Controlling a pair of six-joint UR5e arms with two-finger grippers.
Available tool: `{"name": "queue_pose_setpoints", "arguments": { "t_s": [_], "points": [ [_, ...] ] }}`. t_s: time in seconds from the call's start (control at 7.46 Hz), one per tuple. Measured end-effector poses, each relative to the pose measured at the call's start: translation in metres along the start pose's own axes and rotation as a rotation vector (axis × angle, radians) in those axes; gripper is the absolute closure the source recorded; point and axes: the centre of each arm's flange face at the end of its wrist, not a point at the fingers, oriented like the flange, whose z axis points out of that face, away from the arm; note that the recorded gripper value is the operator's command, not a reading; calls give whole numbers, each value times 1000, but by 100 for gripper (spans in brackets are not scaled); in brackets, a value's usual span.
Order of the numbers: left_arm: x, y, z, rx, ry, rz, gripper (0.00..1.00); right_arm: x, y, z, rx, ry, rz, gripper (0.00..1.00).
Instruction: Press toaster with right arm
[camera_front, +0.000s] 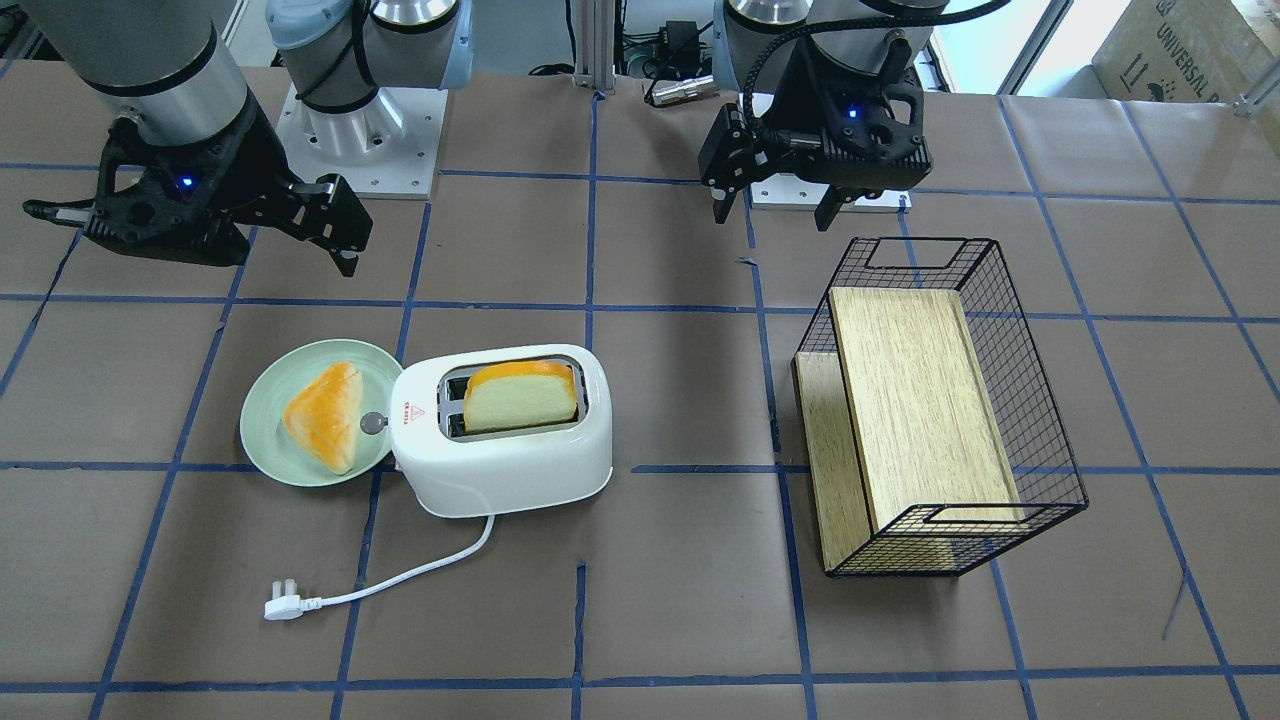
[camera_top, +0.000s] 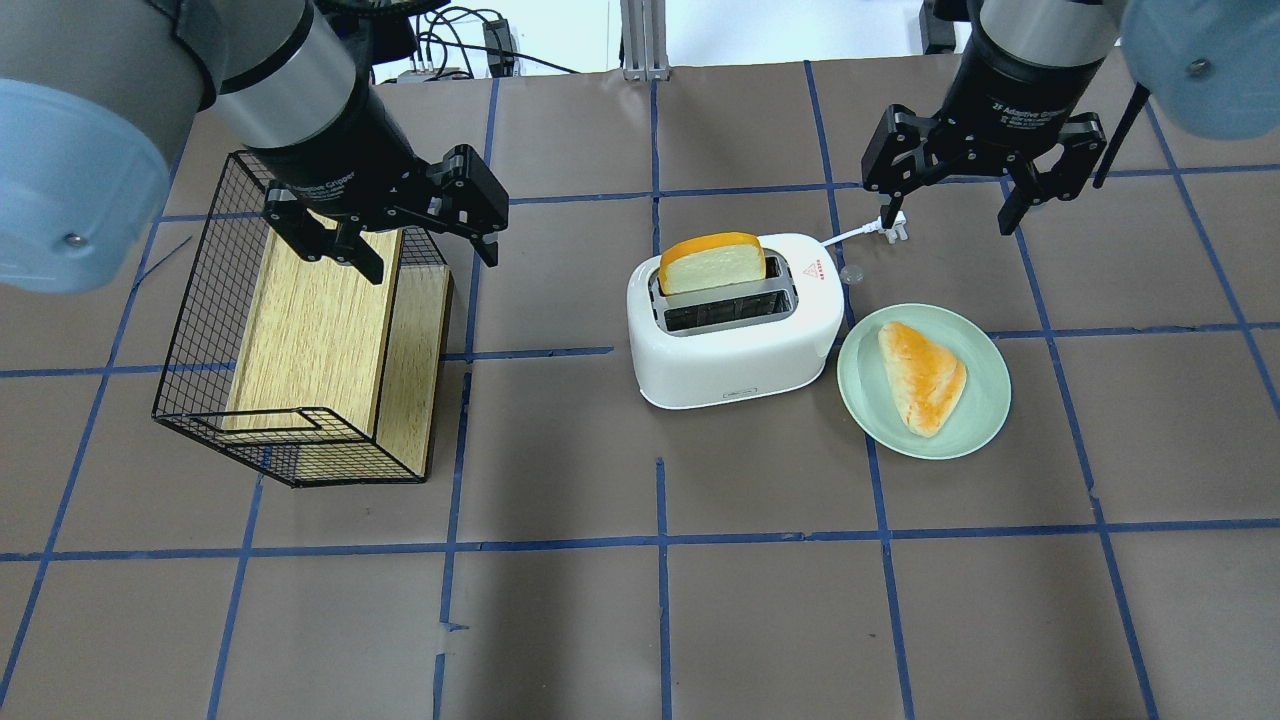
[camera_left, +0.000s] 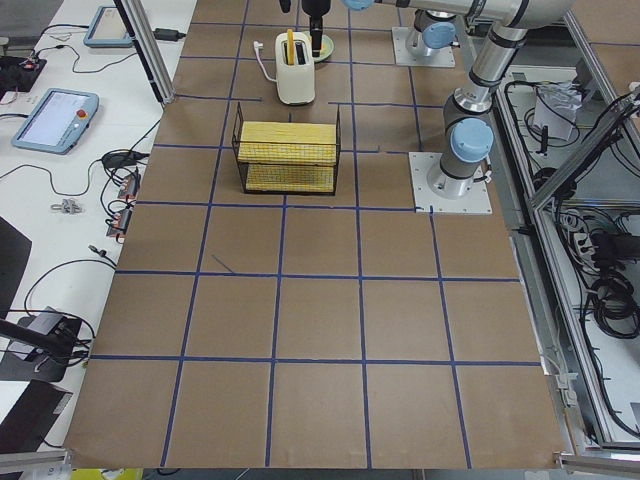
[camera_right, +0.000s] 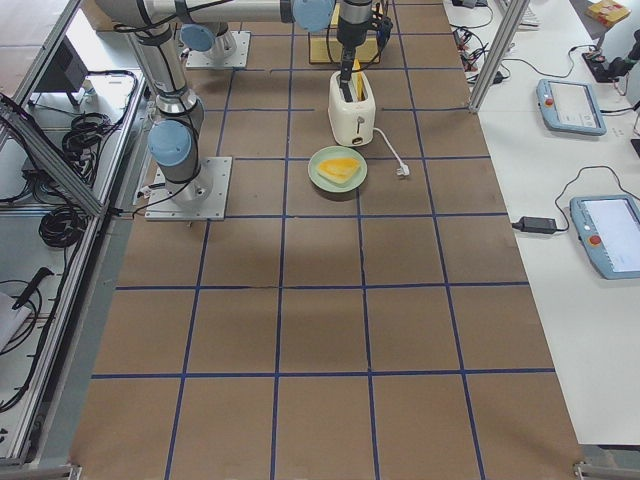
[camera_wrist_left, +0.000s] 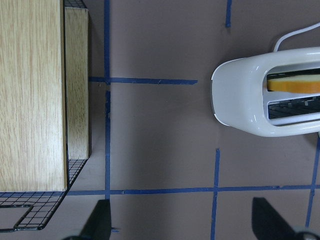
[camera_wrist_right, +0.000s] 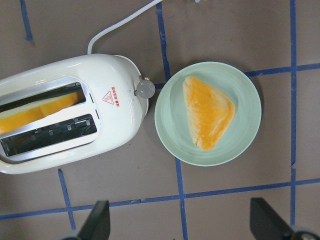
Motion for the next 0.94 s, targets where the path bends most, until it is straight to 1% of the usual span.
{"name": "queue_pose_setpoints", "arguments": {
  "t_s": [0.94],
  "points": [
    [0,0,0,0,0,0,0,-2,0,-6,14,-9,-3,0]
  ]
}}
